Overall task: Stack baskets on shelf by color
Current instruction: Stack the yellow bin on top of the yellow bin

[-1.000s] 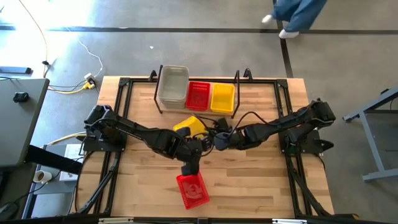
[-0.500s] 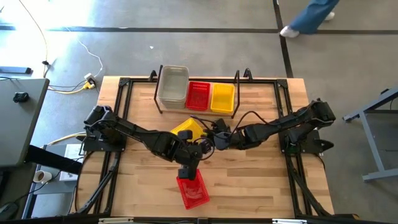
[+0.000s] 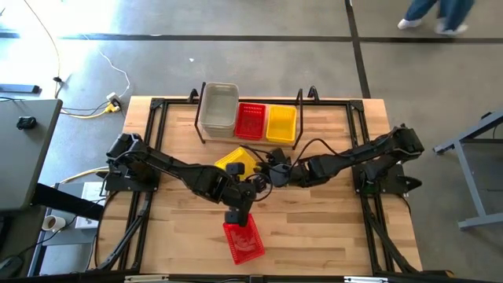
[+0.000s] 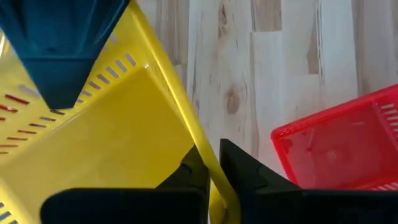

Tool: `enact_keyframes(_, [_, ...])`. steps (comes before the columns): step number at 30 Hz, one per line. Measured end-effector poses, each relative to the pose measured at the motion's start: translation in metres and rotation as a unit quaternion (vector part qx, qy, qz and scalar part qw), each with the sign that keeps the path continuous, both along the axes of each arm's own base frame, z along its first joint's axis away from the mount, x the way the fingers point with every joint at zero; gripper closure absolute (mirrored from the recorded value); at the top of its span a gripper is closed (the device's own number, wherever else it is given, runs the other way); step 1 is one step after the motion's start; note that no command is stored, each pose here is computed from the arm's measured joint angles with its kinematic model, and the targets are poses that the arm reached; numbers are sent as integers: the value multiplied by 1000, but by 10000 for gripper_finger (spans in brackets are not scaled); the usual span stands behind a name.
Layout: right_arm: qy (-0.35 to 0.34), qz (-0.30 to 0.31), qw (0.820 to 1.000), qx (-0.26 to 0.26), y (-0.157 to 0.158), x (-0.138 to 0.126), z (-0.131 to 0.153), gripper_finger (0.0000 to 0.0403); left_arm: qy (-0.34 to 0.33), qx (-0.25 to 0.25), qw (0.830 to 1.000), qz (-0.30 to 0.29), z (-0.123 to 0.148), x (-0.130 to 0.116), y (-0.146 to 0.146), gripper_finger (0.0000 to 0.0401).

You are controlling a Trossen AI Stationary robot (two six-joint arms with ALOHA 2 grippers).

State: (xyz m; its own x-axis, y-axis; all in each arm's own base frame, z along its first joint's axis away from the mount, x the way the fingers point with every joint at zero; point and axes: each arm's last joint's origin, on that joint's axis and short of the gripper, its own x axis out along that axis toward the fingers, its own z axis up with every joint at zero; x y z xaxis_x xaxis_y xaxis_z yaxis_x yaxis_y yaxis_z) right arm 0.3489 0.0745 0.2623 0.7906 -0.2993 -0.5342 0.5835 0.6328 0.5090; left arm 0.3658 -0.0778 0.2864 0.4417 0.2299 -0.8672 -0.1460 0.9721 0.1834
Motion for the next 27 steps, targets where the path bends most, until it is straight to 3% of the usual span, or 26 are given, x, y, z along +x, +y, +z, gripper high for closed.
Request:
enact_keyframes(13, [1,0,1000,-1,-21,-4,13,253,60,25,997,-50,-5,-9,-3,388])
enact_keyframes(19, [15,-25,999,-20,-39,-19,28,242,71,38,994,-73,-5,-10,-3,388])
enact_keyframes(27, [-3,-32,997,-73,-63,-45,62,242,93,87,979,-156,-4,-9,2,388])
